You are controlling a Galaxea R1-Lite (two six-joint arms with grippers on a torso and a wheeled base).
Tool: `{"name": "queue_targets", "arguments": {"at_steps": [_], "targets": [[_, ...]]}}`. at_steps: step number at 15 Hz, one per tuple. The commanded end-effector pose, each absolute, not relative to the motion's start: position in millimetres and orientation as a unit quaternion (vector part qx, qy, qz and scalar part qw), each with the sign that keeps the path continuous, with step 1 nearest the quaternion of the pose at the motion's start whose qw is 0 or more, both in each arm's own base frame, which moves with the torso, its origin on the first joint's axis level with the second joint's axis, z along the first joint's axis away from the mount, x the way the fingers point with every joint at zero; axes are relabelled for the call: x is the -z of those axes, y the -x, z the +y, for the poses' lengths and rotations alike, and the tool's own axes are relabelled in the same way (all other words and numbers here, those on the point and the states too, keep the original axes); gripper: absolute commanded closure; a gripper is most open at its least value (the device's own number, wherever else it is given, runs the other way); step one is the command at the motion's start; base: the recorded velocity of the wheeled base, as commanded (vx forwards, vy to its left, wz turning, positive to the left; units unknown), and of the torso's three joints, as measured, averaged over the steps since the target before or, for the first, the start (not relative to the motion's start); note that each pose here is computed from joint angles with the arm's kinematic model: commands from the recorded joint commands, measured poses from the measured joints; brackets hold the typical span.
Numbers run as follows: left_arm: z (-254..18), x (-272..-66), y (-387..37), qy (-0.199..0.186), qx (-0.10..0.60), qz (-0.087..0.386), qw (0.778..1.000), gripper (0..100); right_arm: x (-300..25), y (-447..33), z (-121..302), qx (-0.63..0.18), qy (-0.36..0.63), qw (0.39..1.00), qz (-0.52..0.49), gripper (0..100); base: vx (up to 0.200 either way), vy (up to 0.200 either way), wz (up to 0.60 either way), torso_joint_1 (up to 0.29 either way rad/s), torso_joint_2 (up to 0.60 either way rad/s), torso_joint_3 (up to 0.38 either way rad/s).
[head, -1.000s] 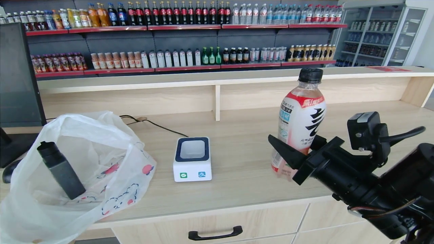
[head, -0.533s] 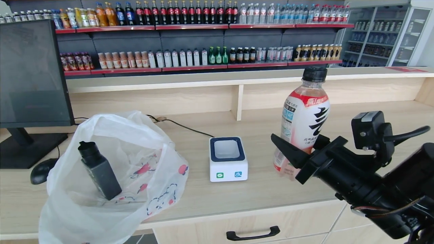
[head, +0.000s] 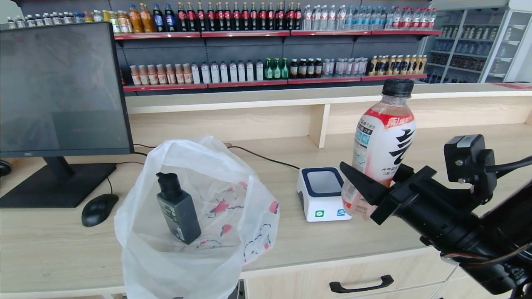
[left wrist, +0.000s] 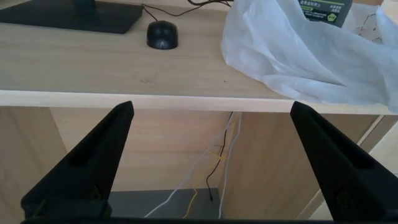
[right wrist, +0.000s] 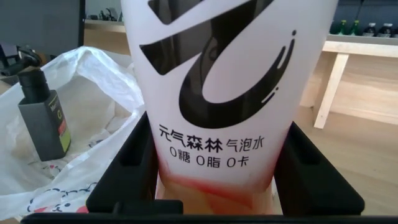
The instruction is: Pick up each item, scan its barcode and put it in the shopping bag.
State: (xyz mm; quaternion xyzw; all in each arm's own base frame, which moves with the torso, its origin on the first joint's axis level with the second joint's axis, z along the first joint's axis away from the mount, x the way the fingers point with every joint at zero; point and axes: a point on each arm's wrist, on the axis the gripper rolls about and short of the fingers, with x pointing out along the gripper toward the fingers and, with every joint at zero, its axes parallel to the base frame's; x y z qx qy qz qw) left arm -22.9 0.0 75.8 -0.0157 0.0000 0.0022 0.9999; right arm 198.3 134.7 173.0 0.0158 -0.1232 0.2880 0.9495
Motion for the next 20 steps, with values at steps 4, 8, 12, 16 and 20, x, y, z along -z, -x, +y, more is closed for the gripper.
{"name": "queue_targets", "arguments": {"at_steps": [4,8,12,16,20], "targets": [[0.0,-75.8,22.8,0.016,-0.002,0.001,1.000,0,-173.9,-200.4,130.4,-0.272,-0.008,0.954,-0.127,100,0.000,0.000,0.00,0.000,0.00,0.000],[0.0,-75.8,22.8,0.017,-0.002,0.001,1.000,0,-179.3,-211.1,123.6,-0.241,0.056,0.956,-0.157,100,0.000,0.000,0.00,0.000,0.00,0.000],[0.0,-75.8,22.8,0.017,-0.002,0.001,1.000,0,-180.8,-232.3,116.6,-0.231,0.186,0.934,-0.198,100,0.000,0.000,0.00,0.000,0.00,0.000],[0.0,-75.8,22.8,0.017,-0.002,0.001,1.000,0,-162.2,-241.0,135.7,-0.240,0.307,0.898,-0.205,100,0.000,0.000,0.00,0.000,0.00,0.000],[0.0,-75.8,22.8,0.017,-0.002,0.001,1.000,0,-154.9,-242.8,137.3,-0.262,0.402,0.845,-0.238,100,0.000,0.000,0.00,0.000,0.00,0.000]]}}
